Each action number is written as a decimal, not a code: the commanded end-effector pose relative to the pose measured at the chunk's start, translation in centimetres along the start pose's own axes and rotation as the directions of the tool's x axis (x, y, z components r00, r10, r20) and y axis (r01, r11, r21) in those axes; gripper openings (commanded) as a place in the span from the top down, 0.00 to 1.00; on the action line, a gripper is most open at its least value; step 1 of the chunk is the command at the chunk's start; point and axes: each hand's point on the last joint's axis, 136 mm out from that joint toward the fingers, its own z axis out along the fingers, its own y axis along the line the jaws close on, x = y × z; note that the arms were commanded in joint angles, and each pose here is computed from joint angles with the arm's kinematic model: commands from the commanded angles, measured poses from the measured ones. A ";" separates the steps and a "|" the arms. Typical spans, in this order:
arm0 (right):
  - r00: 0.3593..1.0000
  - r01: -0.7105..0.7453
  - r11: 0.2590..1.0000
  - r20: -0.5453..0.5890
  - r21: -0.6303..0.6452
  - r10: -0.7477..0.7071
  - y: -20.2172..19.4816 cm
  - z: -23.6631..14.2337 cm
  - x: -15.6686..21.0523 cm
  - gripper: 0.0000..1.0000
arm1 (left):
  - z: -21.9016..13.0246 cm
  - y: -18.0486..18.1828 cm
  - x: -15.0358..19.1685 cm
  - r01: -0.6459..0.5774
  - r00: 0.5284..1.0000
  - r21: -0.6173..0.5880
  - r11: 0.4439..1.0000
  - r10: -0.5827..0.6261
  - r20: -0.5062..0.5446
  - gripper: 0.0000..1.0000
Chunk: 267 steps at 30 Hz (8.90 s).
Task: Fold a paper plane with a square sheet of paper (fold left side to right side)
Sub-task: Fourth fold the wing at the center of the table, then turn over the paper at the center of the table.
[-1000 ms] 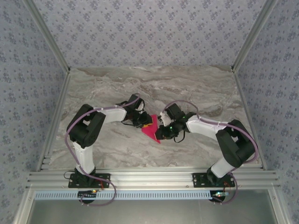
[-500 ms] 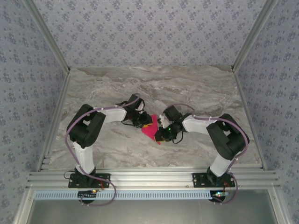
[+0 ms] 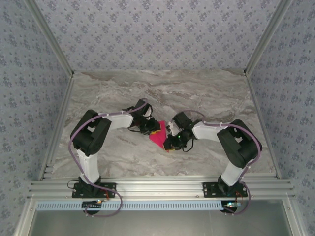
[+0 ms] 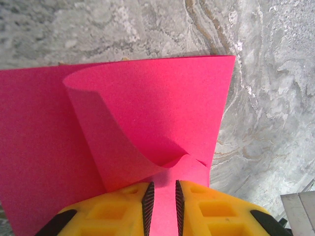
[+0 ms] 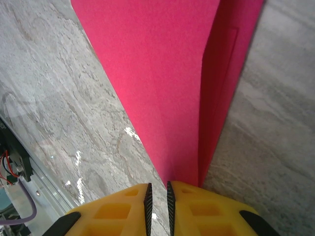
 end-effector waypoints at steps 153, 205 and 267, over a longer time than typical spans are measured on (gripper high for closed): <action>0.989 -0.095 0.922 -0.067 0.375 0.130 -6.9 -0.2 2.5 0.94 | -2.0 -2.2 -1.1 -0.206 0.977 0.097 0.974 0.198 0.084 0.80; 0.946 -0.318 0.922 0.132 0.220 0.295 -3.1 0.4 0.0 0.92 | 0.4 4.1 0.3 -0.163 0.985 -0.086 0.983 0.167 0.035 0.81; 0.728 0.008 0.986 0.676 -0.169 0.110 0.8 -17.3 -2.9 0.00 | -2.8 -4.9 -2.5 -0.135 0.986 0.299 0.945 0.098 0.134 0.86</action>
